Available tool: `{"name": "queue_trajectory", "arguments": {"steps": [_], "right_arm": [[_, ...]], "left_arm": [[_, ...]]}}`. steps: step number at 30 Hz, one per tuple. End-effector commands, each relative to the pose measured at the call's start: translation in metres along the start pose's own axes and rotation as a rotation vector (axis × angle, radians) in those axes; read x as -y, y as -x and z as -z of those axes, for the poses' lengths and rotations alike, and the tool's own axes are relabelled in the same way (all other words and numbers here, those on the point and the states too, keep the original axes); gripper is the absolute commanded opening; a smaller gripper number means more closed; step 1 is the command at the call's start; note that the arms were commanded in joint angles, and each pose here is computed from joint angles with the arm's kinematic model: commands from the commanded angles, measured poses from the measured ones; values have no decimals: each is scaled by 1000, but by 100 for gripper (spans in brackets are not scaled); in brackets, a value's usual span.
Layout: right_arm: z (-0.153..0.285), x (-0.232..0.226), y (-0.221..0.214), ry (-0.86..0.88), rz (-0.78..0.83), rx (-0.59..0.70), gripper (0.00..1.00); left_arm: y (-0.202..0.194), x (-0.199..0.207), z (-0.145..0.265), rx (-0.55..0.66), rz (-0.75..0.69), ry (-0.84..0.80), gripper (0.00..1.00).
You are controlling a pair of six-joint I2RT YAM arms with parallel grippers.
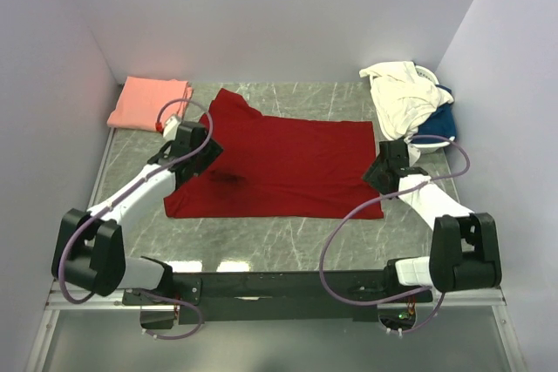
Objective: Fold and stack the t-shirts
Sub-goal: Fold the tshirt
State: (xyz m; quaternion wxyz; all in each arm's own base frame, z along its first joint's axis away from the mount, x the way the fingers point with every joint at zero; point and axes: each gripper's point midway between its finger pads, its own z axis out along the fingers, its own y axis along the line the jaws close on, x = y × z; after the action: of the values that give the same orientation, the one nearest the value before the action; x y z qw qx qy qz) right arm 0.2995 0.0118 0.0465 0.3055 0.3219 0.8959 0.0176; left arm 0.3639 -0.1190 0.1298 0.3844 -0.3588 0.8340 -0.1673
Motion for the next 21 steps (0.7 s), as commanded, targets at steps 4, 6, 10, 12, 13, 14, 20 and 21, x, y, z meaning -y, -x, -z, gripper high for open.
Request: {"name": "queue_trajectory", "arguments": {"steps": [4, 6, 10, 12, 13, 14, 20, 21], "right_arm": [[-10, -10, 20, -12, -31, 27, 59], [-14, -11, 23, -18, -32, 24, 57], [-16, -14, 26, -15, -41, 15, 35], [-16, -14, 26, -18, -39, 15, 16], [-16, -14, 28, -21, -40, 18, 12], [-17, -12, 27, -29, -40, 15, 11], [-24, 0, 31, -65, -61, 3, 5], [-25, -1, 31, -64, -61, 0, 5]], "left_arm": [[-12, -45, 2, 0, 35, 71, 65], [-15, -60, 1, -7, 40, 92, 65], [-15, -85, 4, -4, 62, 127, 62], [-14, -98, 7, 9, 73, 147, 61], [-14, -102, 8, 13, 73, 155, 60], [-14, -106, 9, 18, 76, 163, 60], [-17, -133, 9, 27, 108, 233, 55], [-16, -136, 9, 23, 114, 238, 54]]}}
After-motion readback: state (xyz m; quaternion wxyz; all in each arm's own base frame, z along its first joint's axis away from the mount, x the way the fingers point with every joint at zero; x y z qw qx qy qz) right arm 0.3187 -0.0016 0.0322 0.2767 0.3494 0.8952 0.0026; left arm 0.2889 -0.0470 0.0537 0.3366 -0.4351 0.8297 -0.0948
